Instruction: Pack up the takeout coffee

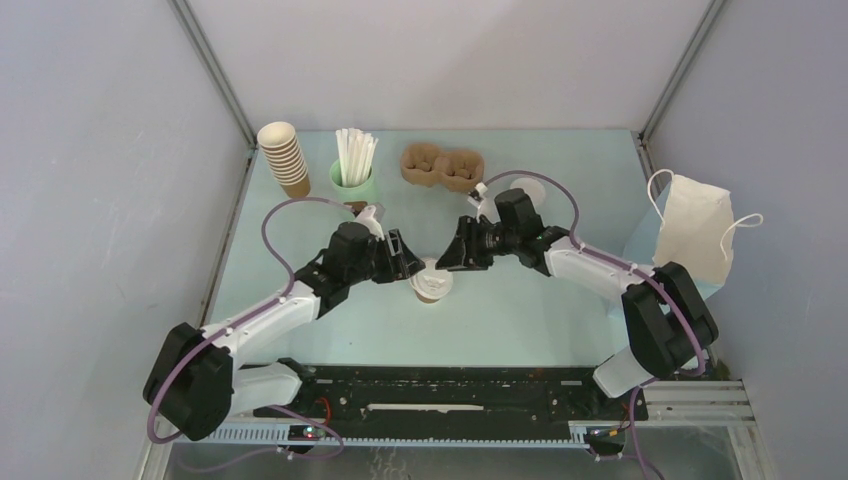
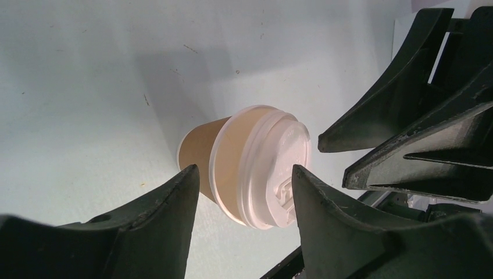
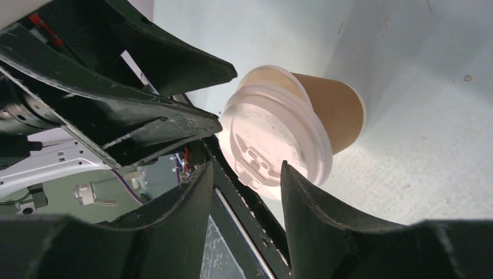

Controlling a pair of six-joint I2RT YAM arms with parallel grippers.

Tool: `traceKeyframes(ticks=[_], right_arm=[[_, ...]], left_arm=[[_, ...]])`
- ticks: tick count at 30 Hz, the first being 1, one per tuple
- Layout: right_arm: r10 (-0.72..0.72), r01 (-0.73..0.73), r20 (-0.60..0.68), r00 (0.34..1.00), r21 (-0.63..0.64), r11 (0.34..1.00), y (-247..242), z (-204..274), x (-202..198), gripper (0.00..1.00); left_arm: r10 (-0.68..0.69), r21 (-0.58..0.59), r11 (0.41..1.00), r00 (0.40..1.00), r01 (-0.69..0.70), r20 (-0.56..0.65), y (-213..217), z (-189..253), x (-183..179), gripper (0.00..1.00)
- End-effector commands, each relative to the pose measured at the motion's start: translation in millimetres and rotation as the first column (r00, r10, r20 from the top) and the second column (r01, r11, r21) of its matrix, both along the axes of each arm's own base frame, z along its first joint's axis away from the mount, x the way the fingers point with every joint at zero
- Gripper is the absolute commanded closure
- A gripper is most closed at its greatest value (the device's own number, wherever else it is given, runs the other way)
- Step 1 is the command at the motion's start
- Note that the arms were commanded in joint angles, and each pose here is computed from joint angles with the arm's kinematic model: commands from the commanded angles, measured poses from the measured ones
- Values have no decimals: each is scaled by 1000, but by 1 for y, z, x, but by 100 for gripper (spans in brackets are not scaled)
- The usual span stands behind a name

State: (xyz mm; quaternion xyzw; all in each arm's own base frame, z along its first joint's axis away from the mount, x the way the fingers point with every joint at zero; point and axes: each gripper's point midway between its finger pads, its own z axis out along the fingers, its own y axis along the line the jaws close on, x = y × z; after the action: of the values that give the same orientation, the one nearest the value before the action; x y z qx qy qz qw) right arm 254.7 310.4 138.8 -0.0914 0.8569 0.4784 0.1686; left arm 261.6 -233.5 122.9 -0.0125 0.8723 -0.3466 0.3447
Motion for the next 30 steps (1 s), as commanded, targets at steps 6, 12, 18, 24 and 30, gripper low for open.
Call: traceKeyframes(ticks=[6,12,18,24,30], right_arm=[[7,-7,112,994,0,1000,12,25,13,40],[140,-2,333,932,-382,924,-20,9,2,7],[276,-67,382,882,-479,875,-2,8,-9,0],[331,-65,387,861,-561,825,10,-2,-13,0],[334,-49,397,855,-578,815,11,-4,-10,0]], left_arm=[[18,-11,1000,999,-18,48,5,11,0,31],[102,-4,995,993,-102,60,34,14,-3,11],[139,-20,990,988,-138,69,49,13,-11,5],[145,-22,989,987,-144,64,56,8,-19,3],[144,-27,989,988,-143,59,56,4,-20,2]])
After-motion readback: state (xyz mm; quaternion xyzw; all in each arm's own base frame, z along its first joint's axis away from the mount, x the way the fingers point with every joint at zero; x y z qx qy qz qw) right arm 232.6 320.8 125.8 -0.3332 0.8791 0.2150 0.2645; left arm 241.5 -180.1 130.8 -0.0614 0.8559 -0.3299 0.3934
